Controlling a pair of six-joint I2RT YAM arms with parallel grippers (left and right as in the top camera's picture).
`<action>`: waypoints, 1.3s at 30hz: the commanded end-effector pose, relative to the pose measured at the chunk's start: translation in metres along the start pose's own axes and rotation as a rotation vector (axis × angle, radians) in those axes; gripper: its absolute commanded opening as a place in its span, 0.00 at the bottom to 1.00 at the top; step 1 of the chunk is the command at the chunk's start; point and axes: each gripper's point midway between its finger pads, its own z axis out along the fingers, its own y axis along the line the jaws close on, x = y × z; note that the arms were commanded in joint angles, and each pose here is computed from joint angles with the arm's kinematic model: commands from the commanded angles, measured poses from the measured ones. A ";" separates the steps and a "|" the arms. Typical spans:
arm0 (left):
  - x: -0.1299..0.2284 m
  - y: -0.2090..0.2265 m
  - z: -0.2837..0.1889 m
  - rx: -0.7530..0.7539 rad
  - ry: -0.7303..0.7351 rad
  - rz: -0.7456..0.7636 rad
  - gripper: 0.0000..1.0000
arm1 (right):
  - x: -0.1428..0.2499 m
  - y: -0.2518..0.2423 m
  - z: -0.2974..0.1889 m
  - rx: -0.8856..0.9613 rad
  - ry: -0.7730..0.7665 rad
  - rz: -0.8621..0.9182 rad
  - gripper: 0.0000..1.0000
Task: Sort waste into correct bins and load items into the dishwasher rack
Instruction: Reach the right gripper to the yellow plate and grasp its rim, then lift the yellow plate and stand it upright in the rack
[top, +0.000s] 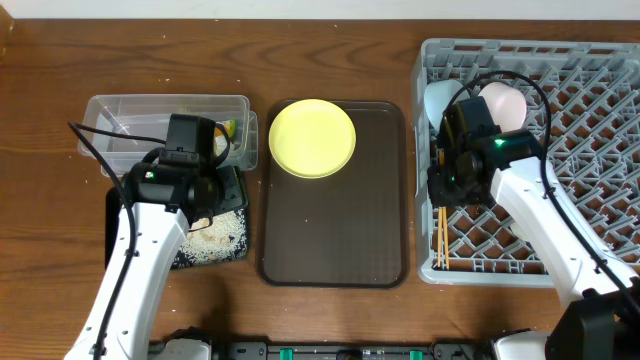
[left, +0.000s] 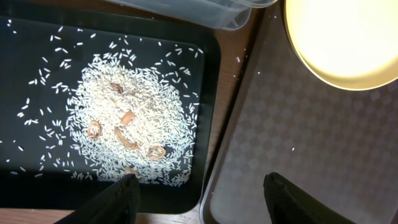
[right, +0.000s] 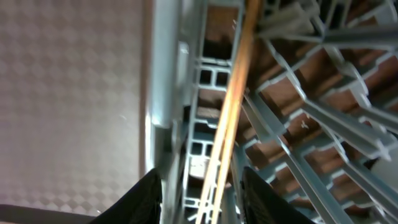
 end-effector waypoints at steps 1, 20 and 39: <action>-0.003 0.000 -0.001 -0.002 -0.008 0.004 0.67 | -0.024 0.019 -0.020 -0.082 -0.098 -0.007 0.41; -0.003 0.000 -0.001 -0.002 -0.008 0.004 0.67 | -0.133 0.145 0.020 -0.271 -0.482 -0.163 0.59; -0.003 0.000 -0.001 -0.002 -0.008 0.004 0.67 | -0.098 0.137 0.111 -0.196 -0.243 -0.044 0.01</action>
